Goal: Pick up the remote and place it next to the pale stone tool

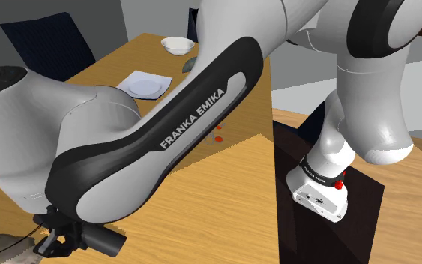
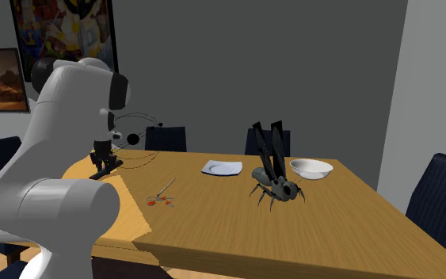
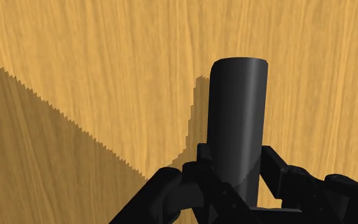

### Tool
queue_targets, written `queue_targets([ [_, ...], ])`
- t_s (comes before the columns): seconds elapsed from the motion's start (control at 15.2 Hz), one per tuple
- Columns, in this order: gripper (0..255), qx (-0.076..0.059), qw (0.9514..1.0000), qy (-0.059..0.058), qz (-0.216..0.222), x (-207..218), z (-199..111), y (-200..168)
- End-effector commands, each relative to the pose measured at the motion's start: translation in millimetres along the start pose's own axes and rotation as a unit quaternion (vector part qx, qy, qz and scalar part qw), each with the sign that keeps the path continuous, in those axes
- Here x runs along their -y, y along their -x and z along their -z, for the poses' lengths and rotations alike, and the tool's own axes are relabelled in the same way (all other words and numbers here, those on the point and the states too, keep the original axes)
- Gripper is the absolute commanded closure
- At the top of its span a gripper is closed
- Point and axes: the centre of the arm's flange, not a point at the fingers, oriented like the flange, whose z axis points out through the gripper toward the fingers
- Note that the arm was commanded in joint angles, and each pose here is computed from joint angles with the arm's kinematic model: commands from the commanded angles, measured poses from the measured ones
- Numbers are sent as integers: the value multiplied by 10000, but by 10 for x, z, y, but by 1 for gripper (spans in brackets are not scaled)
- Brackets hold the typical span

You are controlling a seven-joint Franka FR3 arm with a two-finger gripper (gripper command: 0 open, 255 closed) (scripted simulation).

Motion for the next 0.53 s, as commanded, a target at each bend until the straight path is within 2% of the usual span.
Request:
queue_targets([
  [0.0,255,1,10000,2,-5,-5,-4,-2],
  [0.13,255,1,10000,2,-5,-5,-4,-2],
  [0.2,0,1,10000,2,-5,-6,-4,-3],
  [0.46,0,0,10000,2,-4,-7,-4,-3],
])
